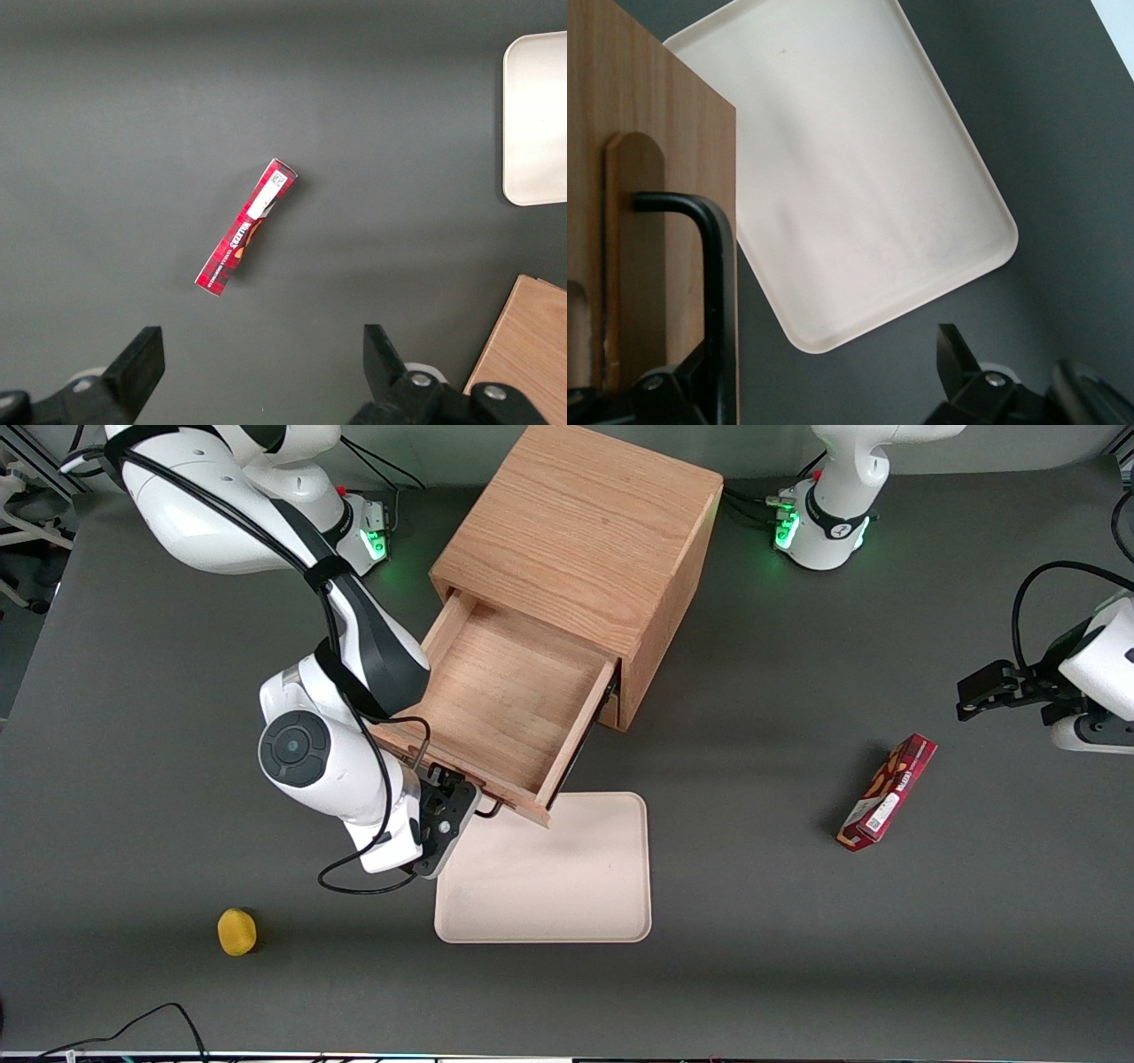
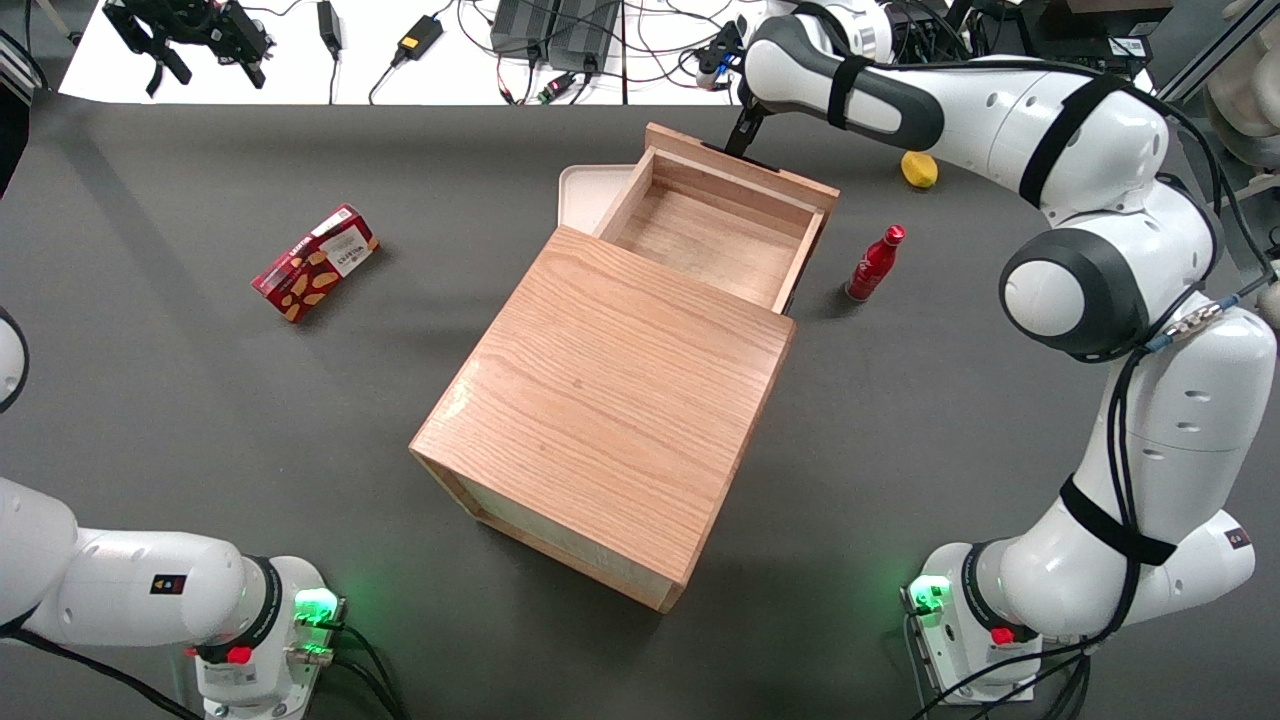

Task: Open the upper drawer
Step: 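Pull the upper drawer outward by its handle with the right gripper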

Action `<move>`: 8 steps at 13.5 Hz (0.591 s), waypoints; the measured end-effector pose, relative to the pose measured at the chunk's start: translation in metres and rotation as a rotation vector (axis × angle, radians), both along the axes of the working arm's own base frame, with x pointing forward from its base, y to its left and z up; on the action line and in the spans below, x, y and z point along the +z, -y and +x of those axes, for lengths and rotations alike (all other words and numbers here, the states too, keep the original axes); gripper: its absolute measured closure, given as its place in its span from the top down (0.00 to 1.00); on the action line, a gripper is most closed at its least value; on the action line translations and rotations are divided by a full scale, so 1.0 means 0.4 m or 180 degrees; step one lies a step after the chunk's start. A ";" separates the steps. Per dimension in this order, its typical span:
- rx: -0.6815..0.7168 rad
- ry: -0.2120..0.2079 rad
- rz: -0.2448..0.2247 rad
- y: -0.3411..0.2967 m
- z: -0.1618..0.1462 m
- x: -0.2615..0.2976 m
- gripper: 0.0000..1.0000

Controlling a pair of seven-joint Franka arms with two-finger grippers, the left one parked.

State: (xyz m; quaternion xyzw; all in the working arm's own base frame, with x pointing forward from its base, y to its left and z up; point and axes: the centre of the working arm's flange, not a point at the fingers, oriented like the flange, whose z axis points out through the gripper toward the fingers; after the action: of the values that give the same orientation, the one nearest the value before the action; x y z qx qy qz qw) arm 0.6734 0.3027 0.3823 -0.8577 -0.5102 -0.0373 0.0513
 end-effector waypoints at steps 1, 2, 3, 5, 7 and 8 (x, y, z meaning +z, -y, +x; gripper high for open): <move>0.0005 -0.0008 -0.0004 -0.002 0.000 0.003 1.00; 0.0013 -0.0035 -0.0017 -0.004 -0.002 0.007 1.00; 0.0025 -0.0064 -0.0032 -0.008 -0.005 0.011 1.00; 0.0035 -0.0106 -0.0057 -0.009 -0.008 0.026 1.00; 0.0036 -0.0145 -0.0079 -0.005 -0.008 0.043 1.00; 0.0037 -0.0169 -0.0091 -0.003 -0.008 0.049 1.00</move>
State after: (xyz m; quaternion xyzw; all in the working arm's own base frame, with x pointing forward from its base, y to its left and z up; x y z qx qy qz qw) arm 0.6700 0.3040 0.4021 -0.8561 -0.5141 -0.0070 0.0527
